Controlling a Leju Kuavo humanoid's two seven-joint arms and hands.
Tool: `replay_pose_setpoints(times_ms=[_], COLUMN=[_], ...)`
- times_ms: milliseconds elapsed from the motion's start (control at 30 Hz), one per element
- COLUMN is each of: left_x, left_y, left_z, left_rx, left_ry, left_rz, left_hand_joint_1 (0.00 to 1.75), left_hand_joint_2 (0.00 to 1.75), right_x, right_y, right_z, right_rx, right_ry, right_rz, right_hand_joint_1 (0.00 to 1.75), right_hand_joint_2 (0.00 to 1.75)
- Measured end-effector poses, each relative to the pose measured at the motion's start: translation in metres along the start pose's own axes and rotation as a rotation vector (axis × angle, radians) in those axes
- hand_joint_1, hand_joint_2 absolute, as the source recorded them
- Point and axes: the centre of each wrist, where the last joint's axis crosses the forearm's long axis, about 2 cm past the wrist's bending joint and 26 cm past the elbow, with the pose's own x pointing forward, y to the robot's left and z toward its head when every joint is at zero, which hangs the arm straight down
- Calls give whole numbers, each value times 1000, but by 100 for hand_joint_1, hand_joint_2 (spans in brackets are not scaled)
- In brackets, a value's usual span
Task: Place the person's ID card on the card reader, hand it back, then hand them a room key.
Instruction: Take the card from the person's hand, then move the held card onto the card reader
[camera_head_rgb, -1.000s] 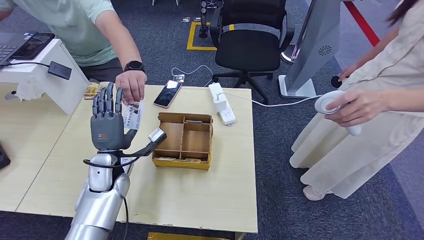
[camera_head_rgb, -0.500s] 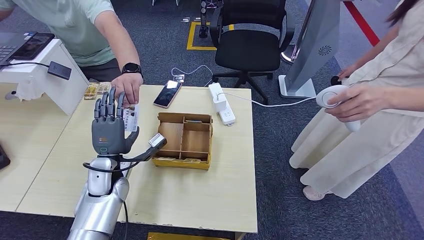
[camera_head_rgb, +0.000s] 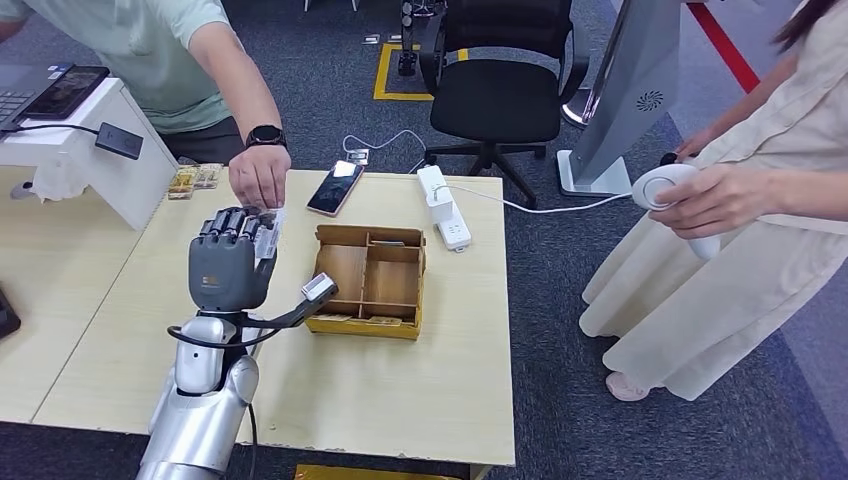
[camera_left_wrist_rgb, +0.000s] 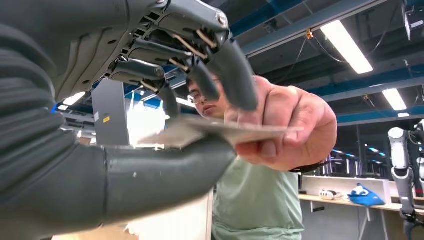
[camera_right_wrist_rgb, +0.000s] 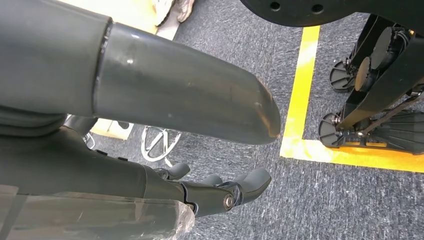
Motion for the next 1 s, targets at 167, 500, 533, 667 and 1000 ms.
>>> replay_pose_setpoints(times_ms=[167,500,533,667,1000], left_x=[0,0,0,2,3], left_y=[0,0,0,-1,4], left_z=[0,0,0,0,0], left_rx=[0,-18,-23,-58,-64], left_ry=[2,8,12,43,68], left_rz=[6,19,27,86,133], left_hand_joint_1=[175,175,175,175,175], left_hand_joint_2=[175,175,175,175,175], right_x=[0,0,0,0,-1], right_y=[0,0,0,0,-1], right_z=[0,0,0,0,0], right_rx=[0,0,0,-1,-2], right_ry=[1,2,2,2,1], right_rz=[2,5,5,4,-5], right_hand_joint_1=[0,0,0,0,0], right_hand_joint_2=[0,0,0,0,0])
